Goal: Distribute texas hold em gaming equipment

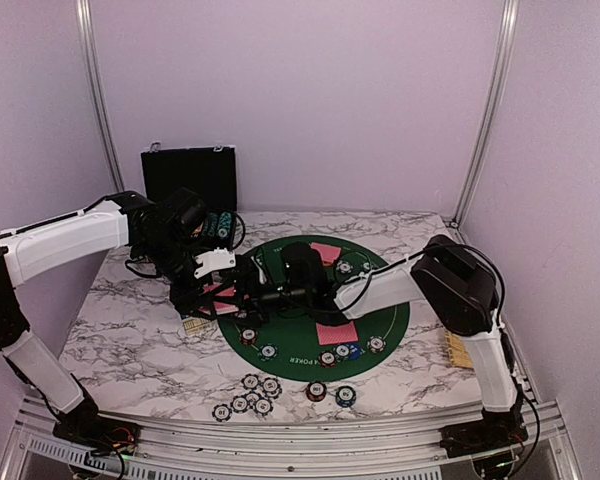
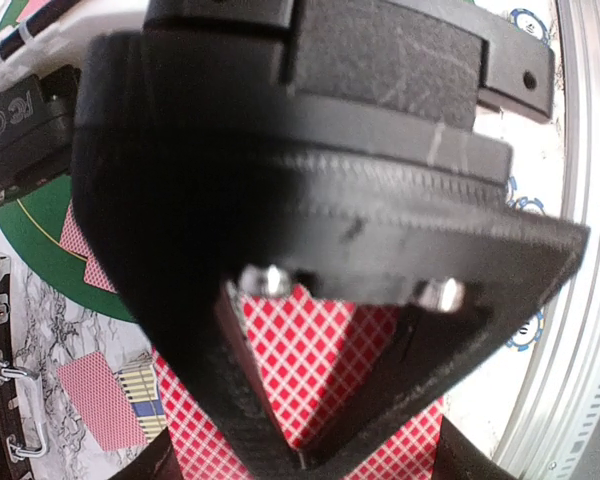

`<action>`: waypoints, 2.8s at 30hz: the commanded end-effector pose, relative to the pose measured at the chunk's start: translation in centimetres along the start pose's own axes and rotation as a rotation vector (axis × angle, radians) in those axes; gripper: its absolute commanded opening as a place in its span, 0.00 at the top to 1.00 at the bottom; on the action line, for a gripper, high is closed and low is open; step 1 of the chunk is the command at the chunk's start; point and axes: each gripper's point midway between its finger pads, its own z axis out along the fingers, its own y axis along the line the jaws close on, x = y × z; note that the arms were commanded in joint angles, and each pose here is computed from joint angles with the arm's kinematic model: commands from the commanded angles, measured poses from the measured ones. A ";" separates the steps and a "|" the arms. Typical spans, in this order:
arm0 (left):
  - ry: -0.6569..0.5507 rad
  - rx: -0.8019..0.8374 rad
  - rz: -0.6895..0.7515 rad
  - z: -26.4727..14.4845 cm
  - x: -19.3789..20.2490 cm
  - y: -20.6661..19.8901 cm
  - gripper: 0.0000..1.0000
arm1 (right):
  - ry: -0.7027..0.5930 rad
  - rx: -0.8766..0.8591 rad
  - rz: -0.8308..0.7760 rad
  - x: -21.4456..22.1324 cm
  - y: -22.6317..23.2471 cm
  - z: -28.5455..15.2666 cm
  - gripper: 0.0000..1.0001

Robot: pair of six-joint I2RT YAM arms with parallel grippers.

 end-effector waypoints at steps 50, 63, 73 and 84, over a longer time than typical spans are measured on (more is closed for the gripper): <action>-0.015 0.000 0.014 -0.7 -0.3 -0.2 0.98 | -0.050 0.165 -0.078 0.2 0.7 -9.8 0.99; -0.016 -0.005 0.016 -0.9 -0.3 -0.2 0.98 | -0.077 0.407 0.004 1.5 -7.4 -19.0 1.00; -0.015 0.001 0.013 -0.8 -0.3 -0.2 0.98 | -0.108 0.541 0.020 1.1 -11.0 -23.6 1.00; -0.009 0.001 0.016 -0.8 -0.1 -0.3 0.99 | -0.054 0.667 0.000 1.1 -13.2 -24.4 0.93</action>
